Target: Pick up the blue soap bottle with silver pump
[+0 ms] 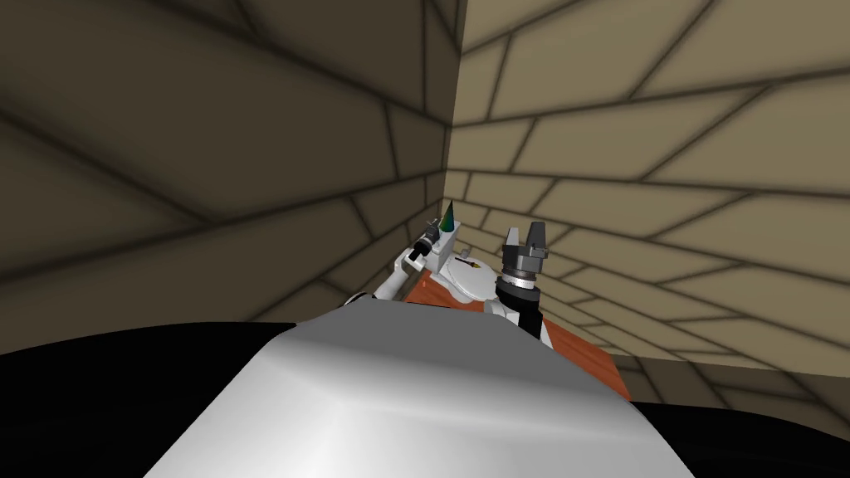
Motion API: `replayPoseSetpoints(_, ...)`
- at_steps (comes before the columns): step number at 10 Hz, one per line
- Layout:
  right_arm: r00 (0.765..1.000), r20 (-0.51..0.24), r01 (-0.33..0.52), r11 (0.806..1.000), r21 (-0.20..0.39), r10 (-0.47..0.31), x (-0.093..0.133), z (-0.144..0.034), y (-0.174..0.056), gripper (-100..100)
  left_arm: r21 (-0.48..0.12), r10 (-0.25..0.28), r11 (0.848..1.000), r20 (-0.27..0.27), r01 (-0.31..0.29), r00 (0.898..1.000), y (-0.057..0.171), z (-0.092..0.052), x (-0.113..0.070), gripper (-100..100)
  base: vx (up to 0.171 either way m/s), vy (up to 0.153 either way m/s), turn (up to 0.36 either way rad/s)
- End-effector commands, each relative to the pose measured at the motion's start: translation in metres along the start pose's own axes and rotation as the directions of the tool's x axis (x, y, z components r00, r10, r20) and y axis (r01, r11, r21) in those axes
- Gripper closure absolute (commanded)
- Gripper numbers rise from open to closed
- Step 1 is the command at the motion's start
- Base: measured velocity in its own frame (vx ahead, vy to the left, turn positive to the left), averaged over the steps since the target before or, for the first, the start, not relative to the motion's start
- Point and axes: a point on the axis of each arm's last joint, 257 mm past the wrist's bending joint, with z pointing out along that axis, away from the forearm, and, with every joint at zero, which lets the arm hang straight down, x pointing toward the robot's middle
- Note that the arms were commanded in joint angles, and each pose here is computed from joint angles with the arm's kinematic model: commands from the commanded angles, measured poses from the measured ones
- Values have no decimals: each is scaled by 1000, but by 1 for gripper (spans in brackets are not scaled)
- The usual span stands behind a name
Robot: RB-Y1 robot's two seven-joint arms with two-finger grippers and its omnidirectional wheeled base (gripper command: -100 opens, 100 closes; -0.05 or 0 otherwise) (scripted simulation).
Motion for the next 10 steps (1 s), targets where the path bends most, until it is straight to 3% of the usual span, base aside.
replayPoseSetpoints(1,1000,0,0,1000,0,0,0,0,0,0,-8,20,1000,-13,-21,1000,1,11,2,-100,2,-1,-24)
replayPoseSetpoints(2,1000,0,0,1000,0,0,0,0,0,0,-35,20,999,-7,-21,1000,15,10,-1,-100,5,1,-8)
replayPoseSetpoints(3,1000,0,0,1000,0,0,0,0,0,0,-17,10,1000,-81,-11,997,7,22,33,-100,-49,10,341)
replayPoseSetpoints(4,1000,0,0,1000,0,0,0,0,0,0,-23,19,1000,-88,-21,996,8,27,34,-100,-58,7,566)
replayPoseSetpoints(7,1000,0,0,1000,0,0,0,0,0,0,-50,55,997,-99,-60,994,15,43,32,-100,-10,-1,-6)
replayPoseSetpoints(8,1000,0,0,1000,0,0,0,0,0,0,-47,52,997,-162,-61,985,15,50,61,-100,-42,13,402)
replayPoseSetpoints(10,1000,0,0,1000,0,0,0,0,0,0,-53,80,994,-175,-91,981,12,63,63,-100,-43,1,284)
